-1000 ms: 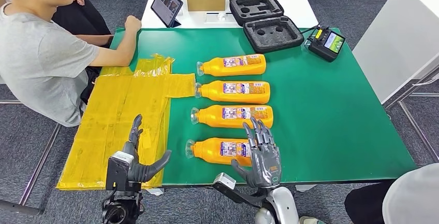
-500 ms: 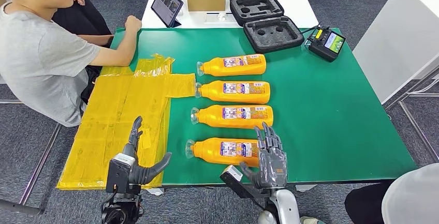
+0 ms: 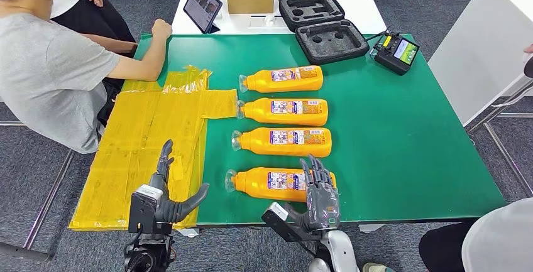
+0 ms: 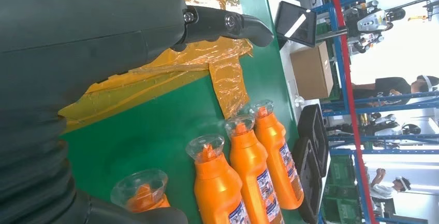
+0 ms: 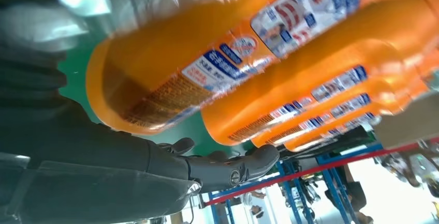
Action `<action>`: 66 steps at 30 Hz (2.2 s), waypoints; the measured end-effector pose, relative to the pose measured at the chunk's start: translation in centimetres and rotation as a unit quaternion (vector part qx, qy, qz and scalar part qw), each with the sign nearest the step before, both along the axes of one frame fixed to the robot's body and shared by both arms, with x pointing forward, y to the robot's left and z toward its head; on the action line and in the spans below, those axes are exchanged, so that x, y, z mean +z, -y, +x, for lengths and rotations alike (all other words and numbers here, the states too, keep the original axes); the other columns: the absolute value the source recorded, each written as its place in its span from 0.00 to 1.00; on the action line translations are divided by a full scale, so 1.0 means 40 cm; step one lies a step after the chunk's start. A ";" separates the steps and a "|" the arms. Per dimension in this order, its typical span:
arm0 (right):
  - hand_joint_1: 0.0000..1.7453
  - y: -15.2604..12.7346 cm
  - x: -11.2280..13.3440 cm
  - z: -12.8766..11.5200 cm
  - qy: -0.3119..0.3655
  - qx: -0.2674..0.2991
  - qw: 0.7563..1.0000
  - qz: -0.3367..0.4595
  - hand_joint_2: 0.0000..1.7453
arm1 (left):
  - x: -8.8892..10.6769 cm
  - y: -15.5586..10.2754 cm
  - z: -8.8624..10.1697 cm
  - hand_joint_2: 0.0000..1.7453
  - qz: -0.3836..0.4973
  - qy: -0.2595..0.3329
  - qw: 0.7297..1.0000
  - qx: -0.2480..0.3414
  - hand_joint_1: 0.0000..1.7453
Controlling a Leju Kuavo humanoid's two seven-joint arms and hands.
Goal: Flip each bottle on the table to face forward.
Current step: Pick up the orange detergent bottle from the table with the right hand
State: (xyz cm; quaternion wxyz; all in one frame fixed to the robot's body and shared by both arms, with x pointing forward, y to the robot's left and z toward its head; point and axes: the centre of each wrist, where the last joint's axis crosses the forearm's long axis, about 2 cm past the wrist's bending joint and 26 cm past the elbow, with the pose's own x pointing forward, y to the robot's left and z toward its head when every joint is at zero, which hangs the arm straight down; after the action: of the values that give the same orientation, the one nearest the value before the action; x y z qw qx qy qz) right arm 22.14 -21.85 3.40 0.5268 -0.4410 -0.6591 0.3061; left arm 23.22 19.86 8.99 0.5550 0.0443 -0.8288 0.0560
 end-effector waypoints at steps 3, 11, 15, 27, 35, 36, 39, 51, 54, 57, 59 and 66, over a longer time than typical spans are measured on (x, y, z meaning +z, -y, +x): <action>0.00 -0.001 -0.002 0.004 -0.012 0.001 1.000 -0.013 1.00 | 0.001 0.004 0.000 1.00 -0.007 -0.001 1.000 0.001 0.00; 0.00 0.008 -0.010 0.006 -0.027 0.001 0.999 -0.032 1.00 | 0.002 0.007 0.001 1.00 -0.018 -0.003 1.000 0.004 0.00; 0.00 0.011 -0.011 0.007 -0.028 0.003 0.999 -0.038 1.00 | 0.002 0.007 0.001 1.00 -0.018 -0.003 1.000 0.005 0.00; 0.00 0.022 -0.005 0.039 -0.044 -0.004 0.995 -0.085 1.00 | 0.011 0.009 0.012 1.00 -0.032 0.009 0.999 0.021 0.00; 0.00 0.024 -0.005 0.058 -0.050 0.000 0.994 -0.100 1.00 | 0.017 0.016 0.019 1.00 -0.035 0.013 0.999 0.015 0.00; 0.00 0.024 -0.006 0.059 -0.052 0.001 0.994 -0.101 1.00 | 0.017 0.017 0.018 1.00 -0.035 0.013 0.999 0.015 0.00; 0.00 0.023 -0.008 0.064 -0.057 0.003 0.993 -0.102 1.00 | 0.016 0.017 0.018 1.00 -0.036 0.012 0.999 0.014 0.00; 0.00 0.018 -0.014 0.090 -0.080 0.010 0.992 -0.095 1.00 | 0.012 0.018 0.017 1.00 -0.037 0.007 0.999 0.012 0.00; 0.00 0.018 -0.015 0.092 -0.081 0.011 0.992 -0.095 1.00 | 0.011 0.018 0.017 1.00 -0.037 0.007 0.999 0.012 0.00; 0.27 0.018 -0.016 0.093 -0.083 0.011 0.992 -0.096 1.00 | 0.011 0.019 0.017 1.00 -0.037 0.006 0.999 0.012 0.00; 0.53 0.017 -0.018 0.094 -0.088 0.012 0.992 -0.094 1.00 | 0.009 0.019 0.017 1.00 -0.037 0.005 0.999 0.012 0.00; 0.77 0.020 -0.017 0.123 -0.131 0.026 0.989 -0.062 1.00 | 0.014 0.020 0.030 1.00 -0.038 0.005 0.999 0.009 0.00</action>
State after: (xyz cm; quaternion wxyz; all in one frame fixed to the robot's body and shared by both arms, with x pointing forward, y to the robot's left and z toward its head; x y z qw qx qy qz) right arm 27.07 -22.67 2.70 0.5724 -0.4118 -0.5749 0.4150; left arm 24.41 19.04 9.55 0.5519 0.0300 -0.8282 0.0927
